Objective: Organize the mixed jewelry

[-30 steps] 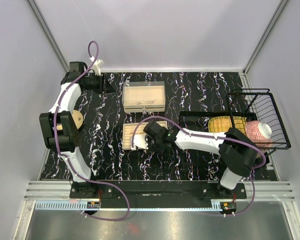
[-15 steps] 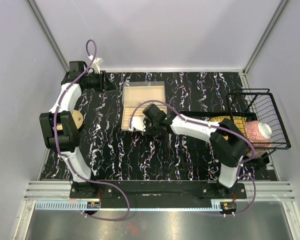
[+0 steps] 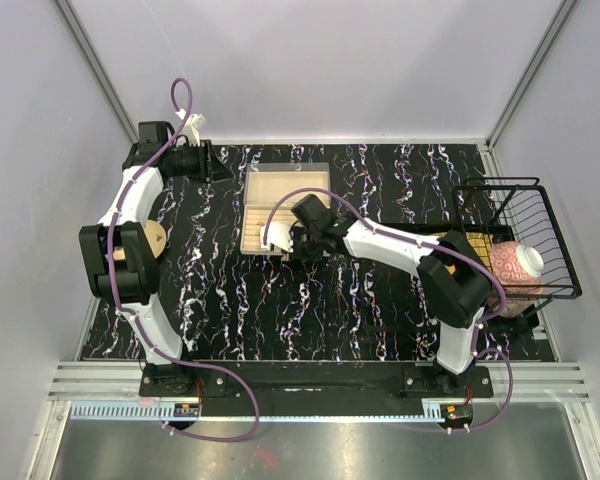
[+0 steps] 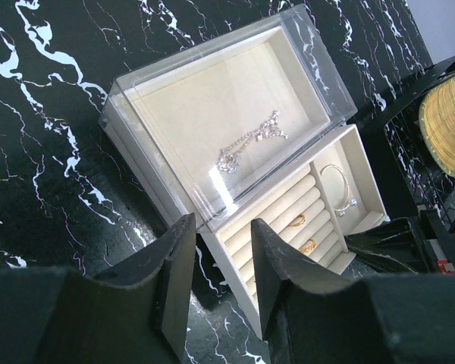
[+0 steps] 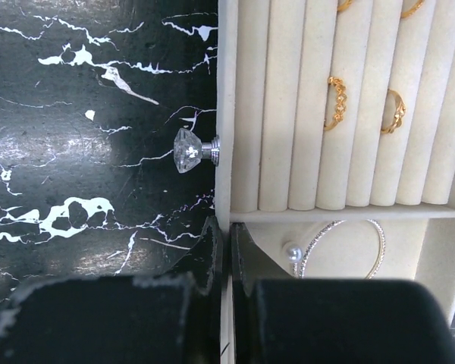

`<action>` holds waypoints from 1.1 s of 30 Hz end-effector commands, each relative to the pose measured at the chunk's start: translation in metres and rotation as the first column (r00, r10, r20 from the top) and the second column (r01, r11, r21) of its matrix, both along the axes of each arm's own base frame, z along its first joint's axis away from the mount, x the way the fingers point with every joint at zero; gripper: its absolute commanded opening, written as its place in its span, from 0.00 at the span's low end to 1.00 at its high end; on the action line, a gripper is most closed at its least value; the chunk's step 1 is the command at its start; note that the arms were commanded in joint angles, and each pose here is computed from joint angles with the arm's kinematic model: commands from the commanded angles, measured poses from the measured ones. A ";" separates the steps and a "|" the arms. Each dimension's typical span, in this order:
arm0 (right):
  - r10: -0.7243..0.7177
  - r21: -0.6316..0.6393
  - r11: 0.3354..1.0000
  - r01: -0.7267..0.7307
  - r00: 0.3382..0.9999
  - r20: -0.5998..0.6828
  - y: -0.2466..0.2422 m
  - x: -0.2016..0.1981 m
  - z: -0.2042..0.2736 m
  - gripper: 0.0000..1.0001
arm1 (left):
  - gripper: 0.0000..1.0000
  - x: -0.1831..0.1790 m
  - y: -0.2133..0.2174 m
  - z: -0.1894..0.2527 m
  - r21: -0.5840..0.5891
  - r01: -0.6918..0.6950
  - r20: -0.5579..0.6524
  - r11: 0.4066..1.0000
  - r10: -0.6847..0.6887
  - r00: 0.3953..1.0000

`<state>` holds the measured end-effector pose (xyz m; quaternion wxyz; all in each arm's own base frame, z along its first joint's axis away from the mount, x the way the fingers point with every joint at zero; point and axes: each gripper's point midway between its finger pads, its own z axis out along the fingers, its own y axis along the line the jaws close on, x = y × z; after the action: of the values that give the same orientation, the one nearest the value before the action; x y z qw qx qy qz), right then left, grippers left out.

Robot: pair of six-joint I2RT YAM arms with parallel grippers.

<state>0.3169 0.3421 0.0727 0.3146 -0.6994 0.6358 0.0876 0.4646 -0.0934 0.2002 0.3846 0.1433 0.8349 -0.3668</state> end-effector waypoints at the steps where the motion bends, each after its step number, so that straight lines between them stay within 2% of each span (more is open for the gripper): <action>1: 0.040 0.108 0.993 -0.047 0.997 0.064 0.020 0.021 0.034 0.00 | 0.38 0.007 -0.004 0.022 -0.009 0.009 0.066 1.000 -0.009 0.998; 13: 0.058 0.144 0.988 -0.065 0.997 0.046 0.012 0.026 0.037 0.00 | 0.38 0.010 -0.012 0.022 0.005 0.018 0.062 1.000 -0.018 0.998; 33: 0.137 0.122 0.982 -0.141 0.990 0.040 0.004 0.027 0.035 0.00 | 0.38 0.011 -0.021 0.015 0.043 0.055 0.066 0.998 -0.057 0.996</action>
<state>0.3303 0.3312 0.0789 0.3192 -0.7151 0.6075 0.1331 0.4637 -0.1142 0.2022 0.3775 0.1726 0.8333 -0.3652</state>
